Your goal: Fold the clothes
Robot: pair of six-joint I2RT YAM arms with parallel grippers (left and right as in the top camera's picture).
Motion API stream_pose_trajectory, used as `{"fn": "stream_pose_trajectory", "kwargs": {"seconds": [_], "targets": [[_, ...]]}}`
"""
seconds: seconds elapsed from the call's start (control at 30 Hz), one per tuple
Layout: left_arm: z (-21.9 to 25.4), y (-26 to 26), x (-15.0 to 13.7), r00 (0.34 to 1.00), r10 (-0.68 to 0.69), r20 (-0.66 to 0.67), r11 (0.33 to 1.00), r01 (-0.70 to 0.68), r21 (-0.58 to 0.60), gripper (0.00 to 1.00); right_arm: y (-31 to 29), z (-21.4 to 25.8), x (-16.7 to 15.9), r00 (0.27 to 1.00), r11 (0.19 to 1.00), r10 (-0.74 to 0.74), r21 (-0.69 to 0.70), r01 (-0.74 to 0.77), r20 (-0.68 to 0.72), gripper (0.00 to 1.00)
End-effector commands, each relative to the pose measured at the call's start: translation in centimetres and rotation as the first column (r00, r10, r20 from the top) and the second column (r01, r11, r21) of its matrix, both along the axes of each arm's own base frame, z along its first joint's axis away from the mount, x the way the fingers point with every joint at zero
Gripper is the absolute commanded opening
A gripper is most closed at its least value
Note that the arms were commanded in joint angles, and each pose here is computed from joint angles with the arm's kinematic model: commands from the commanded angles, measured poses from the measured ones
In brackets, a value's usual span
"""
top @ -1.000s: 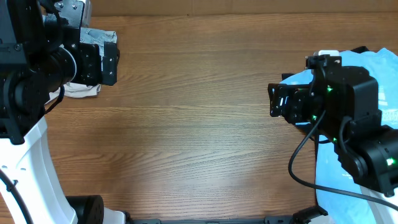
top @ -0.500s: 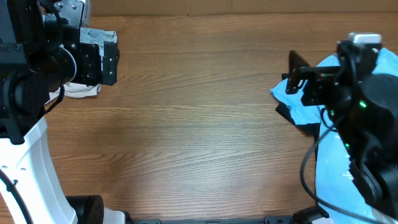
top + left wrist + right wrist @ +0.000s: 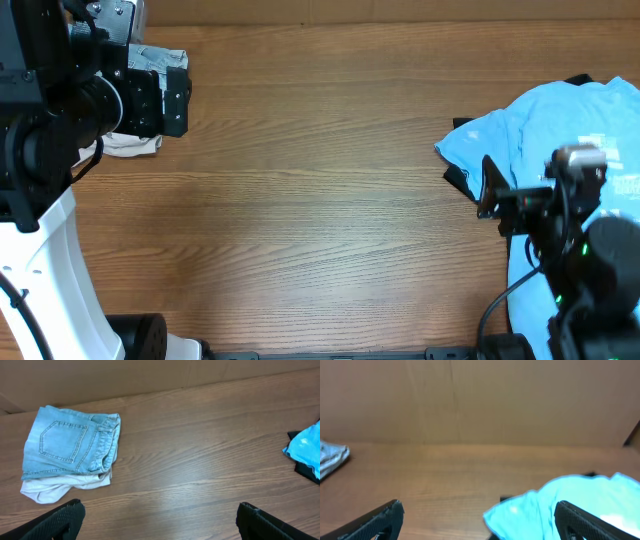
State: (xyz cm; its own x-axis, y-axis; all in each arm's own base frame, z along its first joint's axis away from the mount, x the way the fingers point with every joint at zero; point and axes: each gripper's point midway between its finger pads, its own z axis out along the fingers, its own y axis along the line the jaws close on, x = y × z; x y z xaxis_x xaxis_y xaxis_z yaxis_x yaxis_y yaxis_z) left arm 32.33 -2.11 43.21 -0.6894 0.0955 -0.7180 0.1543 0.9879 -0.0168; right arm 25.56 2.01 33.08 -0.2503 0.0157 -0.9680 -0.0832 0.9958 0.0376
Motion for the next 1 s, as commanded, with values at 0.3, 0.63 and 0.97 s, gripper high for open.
{"fn": "stream_pose_trajectory", "kwargs": {"seconds": [0.3, 0.63, 0.97], "targets": [[-0.5, -0.1, 0.3, 1.0, 0.011, -0.018, 1.0, -0.011, -0.008, 1.0, 2.1, -9.7, -1.3, 0.968, 0.99, 0.133, 0.01, -0.138, 0.212, 1.0], [-0.5, -0.1, 0.3, 1.0, 0.011, -0.018, 1.0, -0.011, -0.008, 1.0, 3.3, -12.7, -2.1, 0.93, 0.978, 0.199, -0.006, -0.208, 0.308, 1.0], [-0.5, -0.1, 0.3, 1.0, 0.011, -0.018, 1.0, -0.011, -0.008, 1.0, 4.1, -15.4, -1.9, 0.939, 0.97, 0.232, 0.004, -0.241, 0.252, 1.0]]}}
